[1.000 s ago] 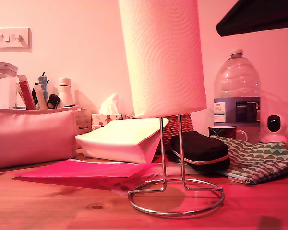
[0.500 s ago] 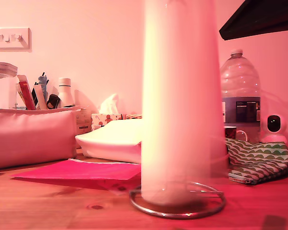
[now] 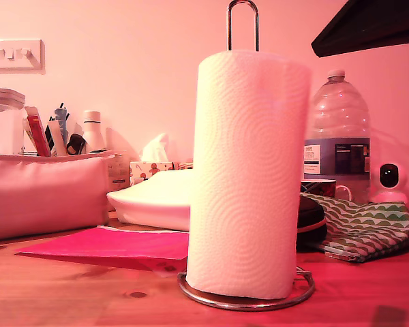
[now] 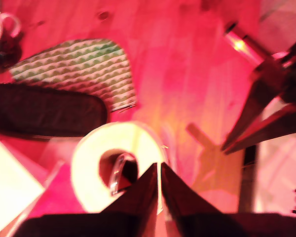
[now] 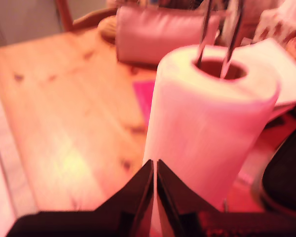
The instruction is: Insert the paper towel roll into the metallic stand.
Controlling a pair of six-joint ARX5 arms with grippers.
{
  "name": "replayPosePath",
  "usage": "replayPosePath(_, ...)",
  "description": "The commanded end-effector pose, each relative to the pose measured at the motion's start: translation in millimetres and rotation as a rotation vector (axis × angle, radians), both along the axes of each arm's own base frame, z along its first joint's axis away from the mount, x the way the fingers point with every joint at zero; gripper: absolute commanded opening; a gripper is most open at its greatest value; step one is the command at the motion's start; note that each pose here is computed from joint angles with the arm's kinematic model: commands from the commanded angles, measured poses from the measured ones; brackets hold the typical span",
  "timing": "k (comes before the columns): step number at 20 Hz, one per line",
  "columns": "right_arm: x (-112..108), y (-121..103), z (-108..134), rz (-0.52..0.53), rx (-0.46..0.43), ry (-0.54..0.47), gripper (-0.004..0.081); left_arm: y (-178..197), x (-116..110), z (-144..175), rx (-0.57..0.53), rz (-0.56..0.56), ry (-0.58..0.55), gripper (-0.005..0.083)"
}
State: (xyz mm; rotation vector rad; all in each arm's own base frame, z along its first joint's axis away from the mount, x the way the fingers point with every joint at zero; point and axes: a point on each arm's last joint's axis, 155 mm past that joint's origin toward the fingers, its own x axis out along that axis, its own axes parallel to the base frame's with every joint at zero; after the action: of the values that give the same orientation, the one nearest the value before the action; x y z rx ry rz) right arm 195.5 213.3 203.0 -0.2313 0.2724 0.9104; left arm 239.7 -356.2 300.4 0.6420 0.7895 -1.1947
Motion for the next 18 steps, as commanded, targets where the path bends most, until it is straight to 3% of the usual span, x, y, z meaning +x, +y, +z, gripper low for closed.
replayPosePath(1,1,1,-2,-0.007,0.023,0.01,-0.0012,4,-3,12,-0.033,0.025,-0.005,-0.002)
replayPosePath(5,10,-2,8,-0.073,0.081,0.014,-0.0012,7,-7,21,-0.06,0.034,0.001,-0.0018)
replayPosePath(7,29,-20,10,-0.195,0.069,-0.016,-0.0012,13,3,23,-0.075,0.072,0.015,-0.0018)
replayPosePath(12,56,-57,13,-0.351,0.059,-0.048,-0.0012,38,35,39,-0.126,0.178,-0.017,-0.0018)
replayPosePath(18,85,-119,21,-0.589,0.091,-0.063,-0.0012,61,59,67,-0.201,0.253,-0.093,-0.0018)
